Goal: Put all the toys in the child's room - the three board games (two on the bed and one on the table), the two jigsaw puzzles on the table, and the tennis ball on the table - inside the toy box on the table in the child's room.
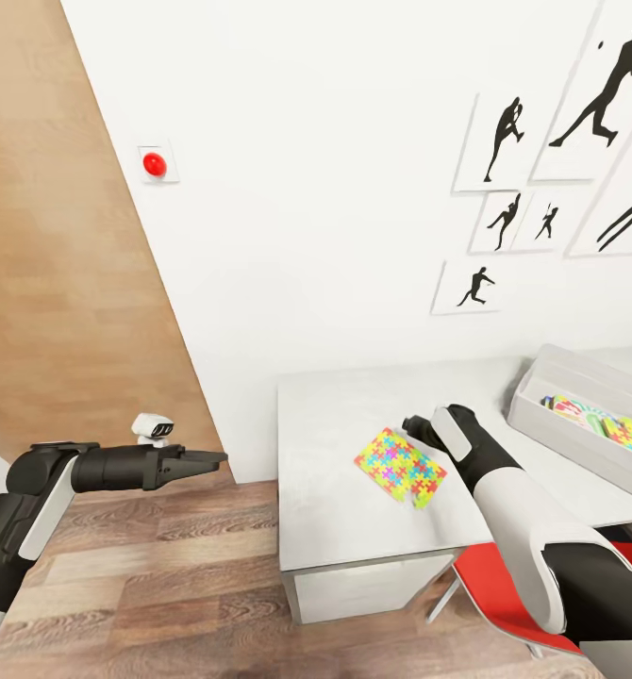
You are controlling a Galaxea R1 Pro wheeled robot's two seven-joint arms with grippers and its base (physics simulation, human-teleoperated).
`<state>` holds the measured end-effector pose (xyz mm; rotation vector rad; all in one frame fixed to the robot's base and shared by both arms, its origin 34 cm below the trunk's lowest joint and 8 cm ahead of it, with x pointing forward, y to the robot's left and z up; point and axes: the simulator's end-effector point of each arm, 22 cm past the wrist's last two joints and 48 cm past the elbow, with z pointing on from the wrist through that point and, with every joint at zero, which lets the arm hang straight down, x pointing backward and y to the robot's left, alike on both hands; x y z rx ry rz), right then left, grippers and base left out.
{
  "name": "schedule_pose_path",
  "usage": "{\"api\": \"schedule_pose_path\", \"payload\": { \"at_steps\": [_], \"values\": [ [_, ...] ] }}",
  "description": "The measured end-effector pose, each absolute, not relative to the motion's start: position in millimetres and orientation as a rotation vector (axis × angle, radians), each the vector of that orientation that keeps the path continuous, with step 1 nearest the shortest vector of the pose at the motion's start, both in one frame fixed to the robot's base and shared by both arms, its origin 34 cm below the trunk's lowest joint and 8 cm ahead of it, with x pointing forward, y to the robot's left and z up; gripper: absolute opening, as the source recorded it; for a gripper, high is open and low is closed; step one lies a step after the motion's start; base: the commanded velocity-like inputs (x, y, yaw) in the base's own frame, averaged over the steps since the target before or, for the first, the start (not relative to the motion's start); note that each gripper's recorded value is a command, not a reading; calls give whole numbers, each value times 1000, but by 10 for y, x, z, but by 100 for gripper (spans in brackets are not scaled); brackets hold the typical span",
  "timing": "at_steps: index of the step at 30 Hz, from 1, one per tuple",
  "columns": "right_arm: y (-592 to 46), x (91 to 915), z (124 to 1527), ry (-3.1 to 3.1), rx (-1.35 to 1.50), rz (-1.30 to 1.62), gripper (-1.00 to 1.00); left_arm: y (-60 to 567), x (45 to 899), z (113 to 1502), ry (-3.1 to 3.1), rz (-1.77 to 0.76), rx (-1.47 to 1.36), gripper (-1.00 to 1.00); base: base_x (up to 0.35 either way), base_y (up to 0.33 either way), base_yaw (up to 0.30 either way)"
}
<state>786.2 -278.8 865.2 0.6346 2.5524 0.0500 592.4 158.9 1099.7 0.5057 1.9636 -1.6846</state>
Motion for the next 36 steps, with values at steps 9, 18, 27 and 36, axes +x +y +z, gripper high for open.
{"api": "schedule_pose_path", "payload": {
  "at_steps": [9,18,27,36],
  "values": [
    [-2783,7839,8593,2562,635,47,100,1590,5929,10967,1968,-1688,501,100,0,0,0],
    [-2762,7851,8510,2559,637,61,100,1589,5942,10899,1978,-1696,491,100,0,0,0],
    [-2748,7837,8413,2571,638,66,100,1589,5954,10827,1988,-1704,479,100,0,0,0],
    [-2747,7822,8357,2579,639,65,100,1589,5959,10788,1994,-1709,473,100,0,0,0]
  ]
}}
